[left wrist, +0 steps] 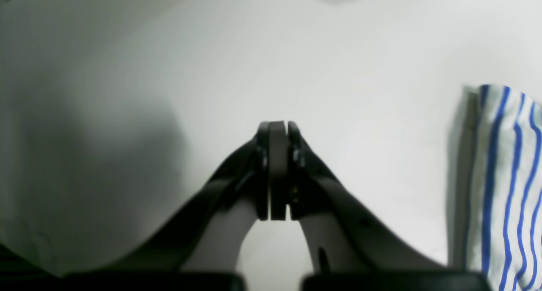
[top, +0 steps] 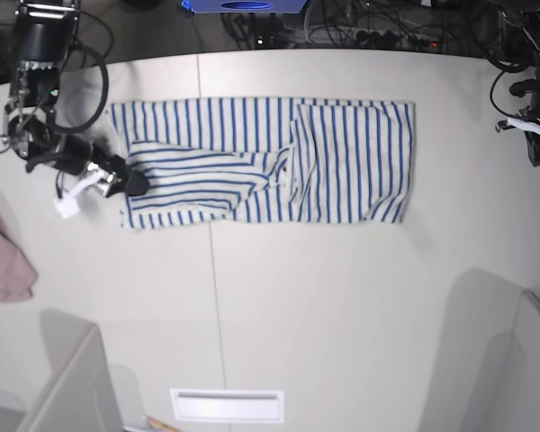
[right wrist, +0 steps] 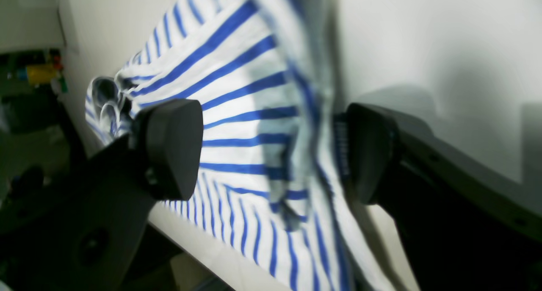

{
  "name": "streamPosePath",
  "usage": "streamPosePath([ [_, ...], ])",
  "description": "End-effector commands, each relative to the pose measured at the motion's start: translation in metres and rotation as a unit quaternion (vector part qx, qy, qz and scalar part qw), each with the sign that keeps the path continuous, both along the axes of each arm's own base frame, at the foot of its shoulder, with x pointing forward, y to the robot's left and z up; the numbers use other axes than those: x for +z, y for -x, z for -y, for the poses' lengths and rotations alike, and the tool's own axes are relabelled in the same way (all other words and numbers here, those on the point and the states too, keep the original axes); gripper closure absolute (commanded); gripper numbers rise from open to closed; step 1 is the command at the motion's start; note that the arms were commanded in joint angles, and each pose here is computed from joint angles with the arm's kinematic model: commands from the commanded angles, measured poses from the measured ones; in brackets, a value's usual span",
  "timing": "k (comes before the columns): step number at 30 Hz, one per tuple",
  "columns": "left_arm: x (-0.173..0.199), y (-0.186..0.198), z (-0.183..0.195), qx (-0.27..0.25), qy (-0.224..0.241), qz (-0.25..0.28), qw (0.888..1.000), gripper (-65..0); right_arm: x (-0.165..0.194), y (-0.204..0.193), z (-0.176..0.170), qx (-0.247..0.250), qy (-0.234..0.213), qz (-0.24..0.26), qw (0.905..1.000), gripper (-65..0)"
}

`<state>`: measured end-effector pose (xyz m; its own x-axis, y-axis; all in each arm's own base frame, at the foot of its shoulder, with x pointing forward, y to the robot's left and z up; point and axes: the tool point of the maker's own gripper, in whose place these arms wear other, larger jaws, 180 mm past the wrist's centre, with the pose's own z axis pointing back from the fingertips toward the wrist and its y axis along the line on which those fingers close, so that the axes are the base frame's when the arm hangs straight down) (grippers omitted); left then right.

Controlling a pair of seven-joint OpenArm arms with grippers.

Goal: Fold the T-shirt properly
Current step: 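Grasp the strip end with the right gripper and lift it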

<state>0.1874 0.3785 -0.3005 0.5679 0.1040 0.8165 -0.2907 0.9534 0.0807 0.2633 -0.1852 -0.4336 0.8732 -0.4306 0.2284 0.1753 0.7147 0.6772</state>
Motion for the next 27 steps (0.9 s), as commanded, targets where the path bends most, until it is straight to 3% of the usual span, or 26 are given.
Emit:
streamPosePath([
  [1, 0.012, -0.005, -0.002, -0.007, -0.013, 0.018, 1.0, 0.0, -0.016, 0.023, -0.003, 0.034, 0.022, -0.051, 0.9979, -49.4],
  [9, 0.011, -0.008, -0.001, -0.01, -0.011, 0.017, 1.0, 0.0, -0.032, 0.049, -0.042, 0.112, 0.021, -0.083, 0.99, -49.4],
  [15, 0.002, -0.015, 0.014, -0.03, 0.002, 0.013, 0.999, 0.0, -0.036, 0.05, -0.046, 0.116, 0.019, -0.086, 0.9894, -48.9],
  [18, -0.003, -0.024, 0.028, -0.05, 0.01, 0.01, 0.999, 0.0, -0.043, 0.049, -0.038, 0.098, 0.023, -0.091, 0.9908, -39.2],
  [25, -0.046, -0.04, 0.047, -0.097, -0.05, -0.075, 0.991, 0.0, -0.057, 0.037, -0.022, 0.056, 0.029, -0.095, 0.9935, 0.0],
  [27, -0.059, -0.043, 0.048, -0.103, -0.067, -0.1, 0.987, 0.0, -0.054, 0.032, -0.023, 0.055, 0.029, -0.088, 0.9941, 0.0],
])
